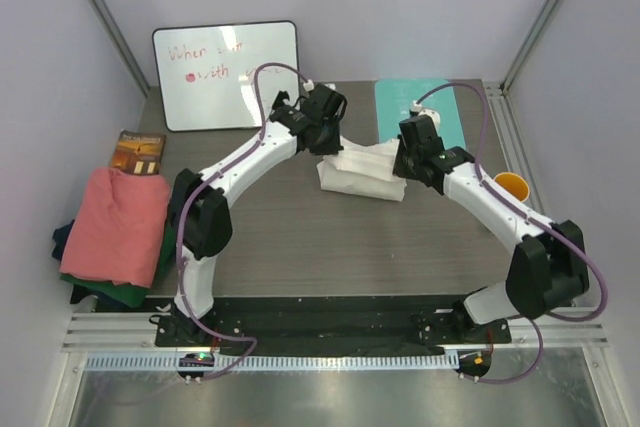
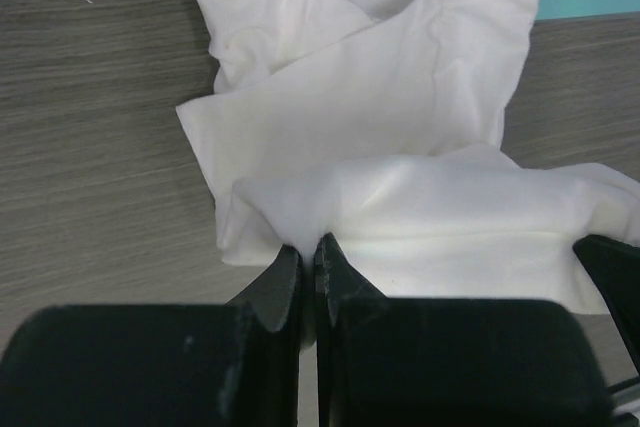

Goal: Fold and stack the t-shirts

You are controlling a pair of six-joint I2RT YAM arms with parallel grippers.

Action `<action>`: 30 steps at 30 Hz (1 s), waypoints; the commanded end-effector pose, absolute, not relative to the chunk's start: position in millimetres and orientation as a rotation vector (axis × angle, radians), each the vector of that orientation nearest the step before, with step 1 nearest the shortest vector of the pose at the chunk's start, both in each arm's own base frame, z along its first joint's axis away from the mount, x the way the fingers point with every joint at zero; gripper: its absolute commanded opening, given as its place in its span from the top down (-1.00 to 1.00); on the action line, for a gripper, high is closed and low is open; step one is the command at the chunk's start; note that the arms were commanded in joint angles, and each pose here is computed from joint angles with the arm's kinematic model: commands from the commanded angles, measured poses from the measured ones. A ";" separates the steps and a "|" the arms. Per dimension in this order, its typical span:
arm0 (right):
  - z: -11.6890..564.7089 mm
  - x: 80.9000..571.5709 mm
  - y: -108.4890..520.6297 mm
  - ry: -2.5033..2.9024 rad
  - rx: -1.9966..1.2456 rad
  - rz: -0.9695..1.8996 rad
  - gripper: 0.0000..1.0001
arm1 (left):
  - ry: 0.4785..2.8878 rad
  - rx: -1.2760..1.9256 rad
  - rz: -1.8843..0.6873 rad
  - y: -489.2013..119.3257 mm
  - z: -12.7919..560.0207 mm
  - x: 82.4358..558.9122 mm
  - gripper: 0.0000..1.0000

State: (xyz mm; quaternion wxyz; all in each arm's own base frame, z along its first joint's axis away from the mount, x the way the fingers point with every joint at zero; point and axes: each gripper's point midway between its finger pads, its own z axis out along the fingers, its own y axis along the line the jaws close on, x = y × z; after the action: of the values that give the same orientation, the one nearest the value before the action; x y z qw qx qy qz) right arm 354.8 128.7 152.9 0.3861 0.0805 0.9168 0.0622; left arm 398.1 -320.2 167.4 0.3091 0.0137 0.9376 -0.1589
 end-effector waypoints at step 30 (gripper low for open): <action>72.8 475.7 98.3 2.376 0.350 -0.159 0.78 | 2.477 0.070 -0.525 -331.0 87.1 523.5 0.25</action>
State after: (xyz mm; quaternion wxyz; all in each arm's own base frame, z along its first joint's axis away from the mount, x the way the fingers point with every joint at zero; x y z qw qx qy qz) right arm 467.9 117.4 62.7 0.3469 0.1093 0.9310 -0.0303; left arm 506.5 -328.2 71.4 0.2785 0.0232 0.9457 -0.1658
